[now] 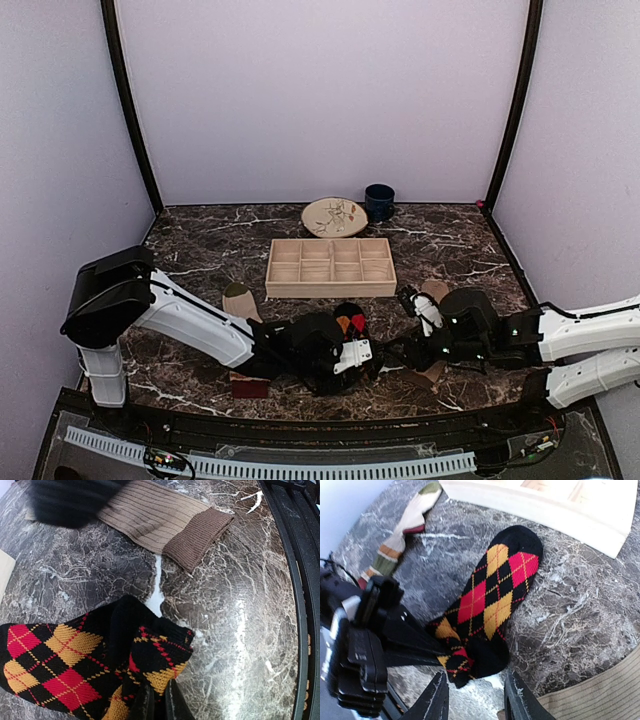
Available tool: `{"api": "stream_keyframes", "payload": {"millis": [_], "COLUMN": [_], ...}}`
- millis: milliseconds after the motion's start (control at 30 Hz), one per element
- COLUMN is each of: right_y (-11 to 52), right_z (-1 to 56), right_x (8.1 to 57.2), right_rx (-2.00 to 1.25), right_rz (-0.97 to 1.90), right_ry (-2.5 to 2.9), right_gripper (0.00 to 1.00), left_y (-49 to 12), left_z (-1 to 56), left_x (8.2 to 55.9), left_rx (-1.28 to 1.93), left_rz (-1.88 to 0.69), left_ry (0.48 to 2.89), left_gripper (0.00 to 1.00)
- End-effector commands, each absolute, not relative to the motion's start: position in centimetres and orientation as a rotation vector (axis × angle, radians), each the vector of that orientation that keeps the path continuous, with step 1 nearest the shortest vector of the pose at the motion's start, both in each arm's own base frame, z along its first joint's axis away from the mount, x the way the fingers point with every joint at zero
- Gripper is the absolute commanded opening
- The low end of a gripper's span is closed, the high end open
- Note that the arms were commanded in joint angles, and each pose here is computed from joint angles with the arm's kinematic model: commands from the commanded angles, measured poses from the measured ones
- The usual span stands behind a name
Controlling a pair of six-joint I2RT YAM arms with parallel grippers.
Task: Roll the socks
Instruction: Roll the sock at the center of the board.
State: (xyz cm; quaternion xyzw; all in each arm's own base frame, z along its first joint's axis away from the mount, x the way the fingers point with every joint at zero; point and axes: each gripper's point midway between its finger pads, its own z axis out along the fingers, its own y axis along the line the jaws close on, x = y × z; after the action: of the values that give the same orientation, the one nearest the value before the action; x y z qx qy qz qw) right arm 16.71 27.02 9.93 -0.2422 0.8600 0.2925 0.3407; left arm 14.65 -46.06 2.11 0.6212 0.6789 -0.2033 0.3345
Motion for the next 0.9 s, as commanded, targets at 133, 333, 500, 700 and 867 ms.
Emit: {"api": "stream_keyframes", "payload": {"millis": [133, 333, 500, 700, 867], "right_y": [27.1, 27.4, 29.0, 31.2, 32.6], "right_z": [10.6, 10.9, 10.5, 9.8, 8.5], "right_x": [16.0, 14.9, 13.4, 11.2, 9.7], "right_rx": [-0.729, -0.787, -0.899, -1.035, -1.145], "right_rz": [0.525, 0.48, 0.386, 0.311, 0.249], "right_ry": [2.144, 2.081, 2.031, 1.966, 1.947], "right_gripper": [0.37, 0.37, 0.37, 0.37, 0.37], "left_y": [-39.2, -39.4, -39.5, -39.4, -39.0], "left_z": [-3.0, -2.2, -2.0, -1.8, -1.8], "left_x": [11.4, 11.6, 11.6, 11.7, 11.9], "left_rx": [1.88, 1.913, 1.95, 1.956, 1.966], "left_rz": [-0.502, -0.567, -0.608, -0.66, -0.666], "left_ry": [2.114, 2.174, 2.222, 2.232, 2.241], "left_gripper": [0.0, 0.0, 0.0, 0.0, 0.0]}}
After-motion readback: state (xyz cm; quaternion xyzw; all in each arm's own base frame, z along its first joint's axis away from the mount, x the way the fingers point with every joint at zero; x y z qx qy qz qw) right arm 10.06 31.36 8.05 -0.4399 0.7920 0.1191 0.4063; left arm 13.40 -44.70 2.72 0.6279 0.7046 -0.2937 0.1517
